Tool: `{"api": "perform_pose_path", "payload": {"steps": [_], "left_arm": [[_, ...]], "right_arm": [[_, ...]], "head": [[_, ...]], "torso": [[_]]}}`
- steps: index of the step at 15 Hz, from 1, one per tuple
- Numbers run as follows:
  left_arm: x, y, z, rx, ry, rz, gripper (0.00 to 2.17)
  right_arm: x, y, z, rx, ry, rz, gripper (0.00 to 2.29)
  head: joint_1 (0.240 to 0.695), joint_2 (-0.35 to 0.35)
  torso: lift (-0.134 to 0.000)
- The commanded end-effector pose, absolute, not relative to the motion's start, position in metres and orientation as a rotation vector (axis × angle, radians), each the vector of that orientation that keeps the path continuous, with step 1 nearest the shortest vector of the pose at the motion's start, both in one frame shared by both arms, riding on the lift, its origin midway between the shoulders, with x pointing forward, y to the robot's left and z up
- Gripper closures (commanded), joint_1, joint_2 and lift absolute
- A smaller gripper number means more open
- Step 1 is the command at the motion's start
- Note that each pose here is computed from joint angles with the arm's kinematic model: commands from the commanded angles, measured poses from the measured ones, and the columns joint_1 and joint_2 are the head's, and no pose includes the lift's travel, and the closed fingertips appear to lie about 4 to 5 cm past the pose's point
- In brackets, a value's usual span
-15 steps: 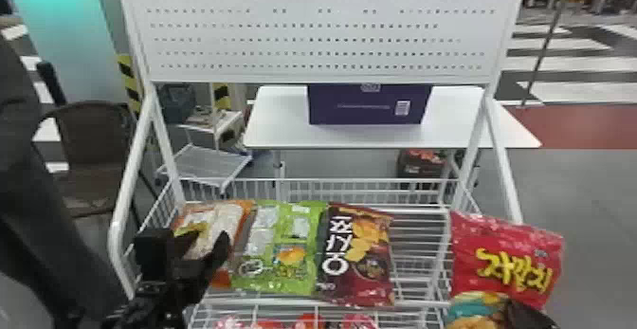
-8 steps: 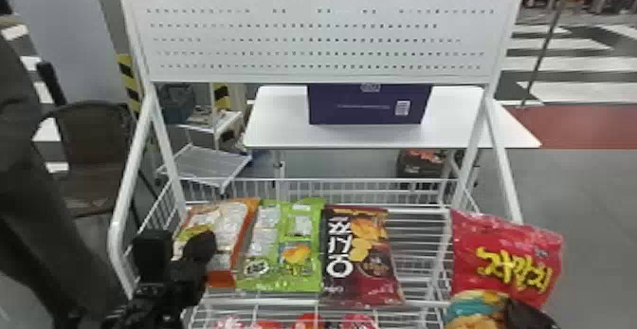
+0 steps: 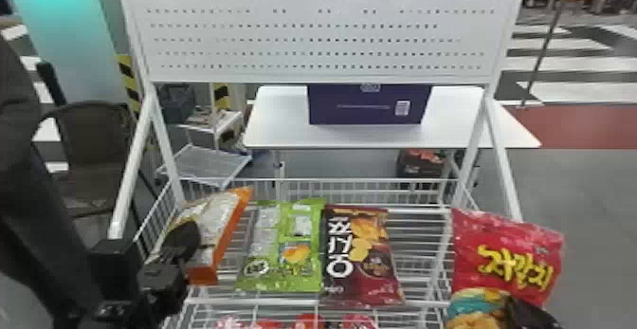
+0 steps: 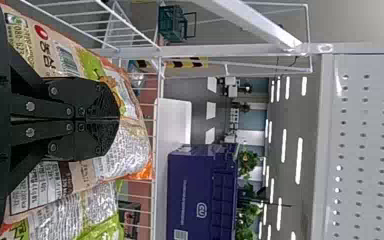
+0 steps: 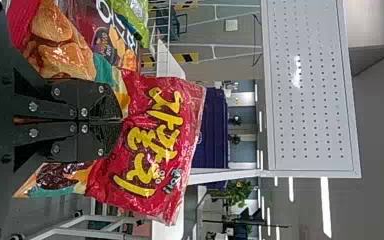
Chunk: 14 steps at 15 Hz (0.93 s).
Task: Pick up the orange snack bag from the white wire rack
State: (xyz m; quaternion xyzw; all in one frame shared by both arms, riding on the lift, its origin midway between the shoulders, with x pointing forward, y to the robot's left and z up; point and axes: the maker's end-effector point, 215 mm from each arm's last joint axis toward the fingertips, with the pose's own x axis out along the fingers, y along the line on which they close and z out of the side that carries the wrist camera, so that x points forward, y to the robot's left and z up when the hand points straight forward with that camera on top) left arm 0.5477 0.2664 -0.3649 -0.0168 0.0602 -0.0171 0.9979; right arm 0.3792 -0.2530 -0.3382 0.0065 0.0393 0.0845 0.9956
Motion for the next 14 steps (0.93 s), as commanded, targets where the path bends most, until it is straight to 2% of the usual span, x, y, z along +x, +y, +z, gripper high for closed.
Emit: {"api": "perform_pose_path", "payload": {"steps": [1,4,7,14], "left_arm": [[0.510,0.267,-0.354,-0.040,0.106,-0.049,2.00],[0.468,0.272,-0.351,-0.025,0.105,-0.053,2.00],[0.433,0.279,-0.337,-0.018,0.057,-0.051,2.00],[0.400,0.300,-0.319,-0.012,0.000,-0.017,2.00]], "right_arm": [[0.380,-0.252,-0.338,0.014,0.077,0.170,2.22],[0.381,-0.252,-0.338,0.018,0.080,0.170,2.22],[0.382,-0.251,-0.338,0.019,0.080,0.171,2.22],[0.382,-0.250,-0.340,0.022,0.083,0.173,2.22]], "head": [[0.499,0.000],[0.499,0.000],[0.499,0.000],[0.499,0.000]], "torso": [[0.000],[0.000],[0.000],[0.000]]}}
